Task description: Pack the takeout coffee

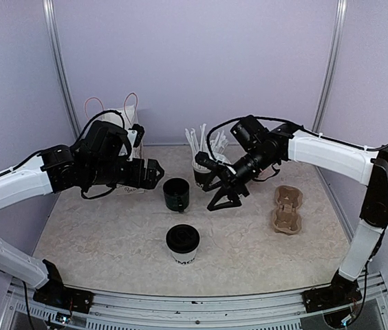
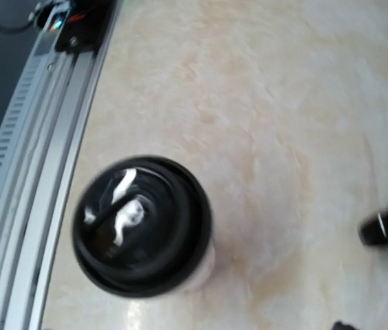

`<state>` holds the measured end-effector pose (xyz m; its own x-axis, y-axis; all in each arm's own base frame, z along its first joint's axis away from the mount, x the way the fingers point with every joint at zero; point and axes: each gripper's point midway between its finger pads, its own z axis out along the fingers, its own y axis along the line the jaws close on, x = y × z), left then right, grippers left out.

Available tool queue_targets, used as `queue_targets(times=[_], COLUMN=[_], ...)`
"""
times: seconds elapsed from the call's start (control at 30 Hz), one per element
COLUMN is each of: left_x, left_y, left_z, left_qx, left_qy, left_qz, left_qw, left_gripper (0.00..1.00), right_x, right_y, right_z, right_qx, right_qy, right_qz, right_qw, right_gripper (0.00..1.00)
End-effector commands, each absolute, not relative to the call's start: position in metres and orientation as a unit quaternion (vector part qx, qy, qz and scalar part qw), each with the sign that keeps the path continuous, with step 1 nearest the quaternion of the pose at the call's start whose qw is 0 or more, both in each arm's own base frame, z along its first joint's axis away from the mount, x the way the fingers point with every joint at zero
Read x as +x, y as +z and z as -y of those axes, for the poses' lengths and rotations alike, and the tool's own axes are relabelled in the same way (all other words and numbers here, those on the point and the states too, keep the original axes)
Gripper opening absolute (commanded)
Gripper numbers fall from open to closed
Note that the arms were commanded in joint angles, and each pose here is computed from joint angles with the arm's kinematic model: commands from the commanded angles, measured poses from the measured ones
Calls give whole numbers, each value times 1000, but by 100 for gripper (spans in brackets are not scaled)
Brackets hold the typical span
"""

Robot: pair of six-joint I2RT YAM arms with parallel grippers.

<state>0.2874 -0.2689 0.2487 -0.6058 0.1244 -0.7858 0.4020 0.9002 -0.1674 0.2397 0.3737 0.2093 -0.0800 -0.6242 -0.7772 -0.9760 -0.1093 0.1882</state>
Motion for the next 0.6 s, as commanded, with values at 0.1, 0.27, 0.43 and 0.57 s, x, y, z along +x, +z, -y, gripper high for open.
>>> queue_targets(times=[0.1,0.27,0.43,0.57], left_x=[317,316,312,309], left_y=[291,279,275,275], left_z=[256,261,254,249], left_qx=[115,117,107,104], left_qy=[-167,-174,-178,-179], left_qz=[-846,-855,-854,-854], left_qw=[493,474,476,478], left_gripper=[99,99,99,99], right_x=[212,198,191,188], right_y=[192,165,149,140], right_z=[-406,-424,-436,-440], right_qx=[-723,-753,-765,-769], right_qy=[309,270,252,246], right_qz=[-573,-564,-563,-563], right_qw=[231,203,186,176], right_gripper=[87,88,89,89])
